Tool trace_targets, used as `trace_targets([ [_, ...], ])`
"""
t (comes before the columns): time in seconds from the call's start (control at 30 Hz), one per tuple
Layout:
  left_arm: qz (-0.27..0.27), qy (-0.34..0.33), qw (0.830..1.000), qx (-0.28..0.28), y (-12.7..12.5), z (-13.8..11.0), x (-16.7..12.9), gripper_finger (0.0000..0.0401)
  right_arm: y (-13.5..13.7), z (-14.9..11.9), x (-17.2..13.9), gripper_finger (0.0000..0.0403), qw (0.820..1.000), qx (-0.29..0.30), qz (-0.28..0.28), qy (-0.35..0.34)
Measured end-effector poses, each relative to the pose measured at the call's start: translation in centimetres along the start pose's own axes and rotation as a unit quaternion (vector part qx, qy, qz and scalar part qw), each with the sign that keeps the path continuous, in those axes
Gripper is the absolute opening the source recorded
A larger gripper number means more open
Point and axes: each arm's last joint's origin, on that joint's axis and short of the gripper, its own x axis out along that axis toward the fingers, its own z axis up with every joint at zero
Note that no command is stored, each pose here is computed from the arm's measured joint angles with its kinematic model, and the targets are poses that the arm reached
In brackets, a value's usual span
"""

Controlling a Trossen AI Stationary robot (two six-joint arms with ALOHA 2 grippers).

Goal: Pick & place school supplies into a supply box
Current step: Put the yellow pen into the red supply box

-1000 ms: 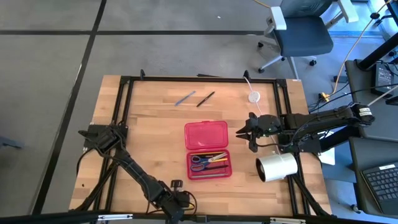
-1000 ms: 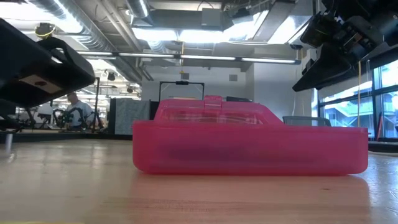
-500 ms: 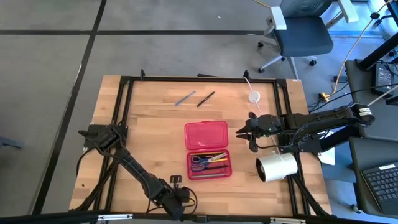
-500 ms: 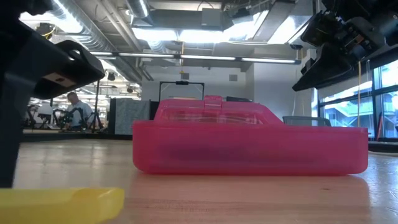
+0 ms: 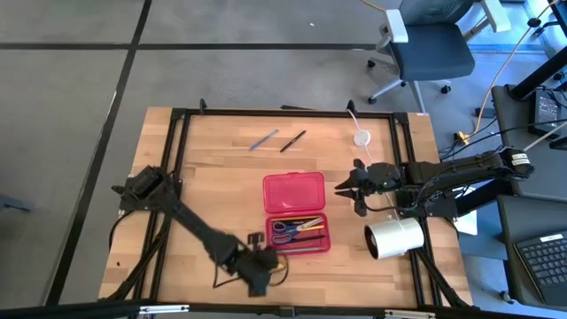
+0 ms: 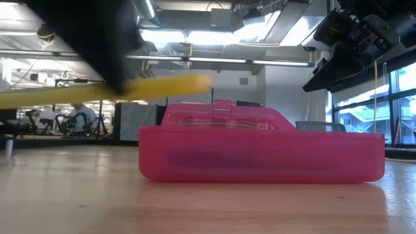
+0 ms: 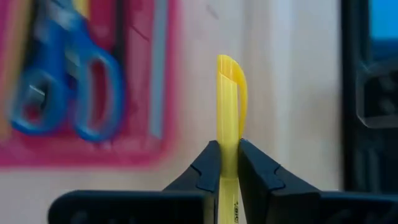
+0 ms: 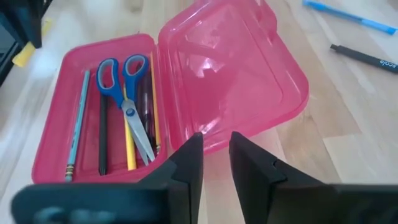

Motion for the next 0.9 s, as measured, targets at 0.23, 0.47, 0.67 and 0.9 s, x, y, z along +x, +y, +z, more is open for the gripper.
trace_targets([
  [0.23,-0.002,-0.029,1.0,0.005,5.2,4.7,0.9,0.003,-0.2,0.9,-0.2,0.0084,1.0,0.006,-0.004,-0.019],
  [0.47,-0.04,-0.067,0.996,-0.038,9.9,8.4,1.8,0.0031,-0.4,0.9,-0.2,0.0084,1.0,0.008,-0.011,-0.017],
  [0.67,-0.035,-0.064,0.996,-0.052,12.4,9.3,2.6,0.003,-0.4,0.9,-0.2,0.0084,1.0,0.007,-0.01,-0.017],
  [0.9,-0.048,-0.035,0.997,-0.056,12.7,8.6,5.0,0.0034,-0.4,0.8,-0.2,0.0084,1.0,-0.019,-0.01,-0.012],
])
